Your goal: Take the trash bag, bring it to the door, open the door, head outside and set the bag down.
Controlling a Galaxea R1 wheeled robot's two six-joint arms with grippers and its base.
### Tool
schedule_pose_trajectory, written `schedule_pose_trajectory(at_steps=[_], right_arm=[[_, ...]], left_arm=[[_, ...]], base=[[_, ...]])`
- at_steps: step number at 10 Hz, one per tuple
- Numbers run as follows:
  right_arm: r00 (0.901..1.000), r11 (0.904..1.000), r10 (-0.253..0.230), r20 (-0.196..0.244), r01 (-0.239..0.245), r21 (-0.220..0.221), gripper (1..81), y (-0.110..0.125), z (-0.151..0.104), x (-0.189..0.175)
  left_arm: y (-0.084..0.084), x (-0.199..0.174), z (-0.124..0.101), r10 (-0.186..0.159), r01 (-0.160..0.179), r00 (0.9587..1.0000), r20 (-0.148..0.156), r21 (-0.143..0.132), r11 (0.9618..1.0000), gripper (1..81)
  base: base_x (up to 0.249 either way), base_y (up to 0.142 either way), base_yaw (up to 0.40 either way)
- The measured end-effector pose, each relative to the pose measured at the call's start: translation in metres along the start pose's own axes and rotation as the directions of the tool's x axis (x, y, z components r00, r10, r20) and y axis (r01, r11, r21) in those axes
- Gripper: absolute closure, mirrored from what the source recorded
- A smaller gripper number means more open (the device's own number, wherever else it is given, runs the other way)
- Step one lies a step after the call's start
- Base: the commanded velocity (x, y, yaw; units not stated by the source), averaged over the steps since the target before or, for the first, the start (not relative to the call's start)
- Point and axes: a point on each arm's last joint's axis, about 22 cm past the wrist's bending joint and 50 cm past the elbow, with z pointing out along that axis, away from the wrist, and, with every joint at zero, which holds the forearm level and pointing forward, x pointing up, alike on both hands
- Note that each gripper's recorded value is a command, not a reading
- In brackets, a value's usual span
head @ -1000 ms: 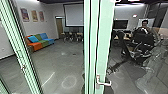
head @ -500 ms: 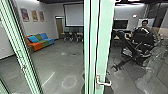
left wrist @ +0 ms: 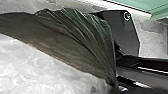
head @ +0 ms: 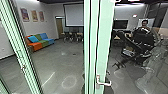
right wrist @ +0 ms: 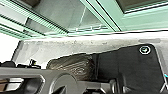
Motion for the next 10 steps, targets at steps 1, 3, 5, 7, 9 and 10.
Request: schedule_pose_trajectory(at_steps=[1, 3, 5, 7, 9, 10], right_arm=[[0.9999, 0.9999, -0.002, -0.015, 0.002, 0.013, 1.0, -0.007, -0.008, 0.012], [0.9983, 0.9991, -0.016, -0.055, 0.018, 0.037, 1.0, -0.022, -0.025, 0.045], [0.9959, 0.9978, -0.023, -0.088, 0.028, 0.060, 1.0, -0.039, -0.045, 0.072], [0.9913, 0.9954, -0.026, -0.129, 0.038, 0.088, 1.0, -0.060, -0.061, 0.108], [0.9822, 0.9939, -0.019, -0.187, 0.039, 0.103, 1.0, -0.074, -0.068, 0.154], [0.9776, 0.9941, -0.009, -0.210, 0.031, 0.104, 1.0, -0.078, -0.072, 0.174]], left_arm=[[0.000, 0.000, 0.000, 0.000, 0.000, 1.0000, 0.000, 0.000, 1.0000, 81.1], [0.000, 0.000, 0.000, 0.000, 0.000, 1.0000, 0.000, 0.000, 1.0000, 81.1], [0.004, 0.001, 0.002, 0.000, 0.000, 1.0000, -0.002, -0.005, 1.0000, 81.1], [0.006, 0.001, 0.002, 0.001, -0.001, 1.0000, -0.001, -0.007, 1.0000, 81.1], [0.006, 0.001, 0.002, 0.001, -0.001, 1.0000, -0.001, -0.008, 1.0000, 81.1], [0.006, 0.001, 0.002, 0.001, -0.001, 1.0000, -0.001, -0.008, 1.0000, 81.1]], base=[[0.000, 0.000, 0.000], [0.000, 0.000, 0.000], [0.000, 0.000, 0.000], [0.000, 0.000, 0.000], [0.000, 0.000, 0.000], [0.000, 0.000, 0.000]])
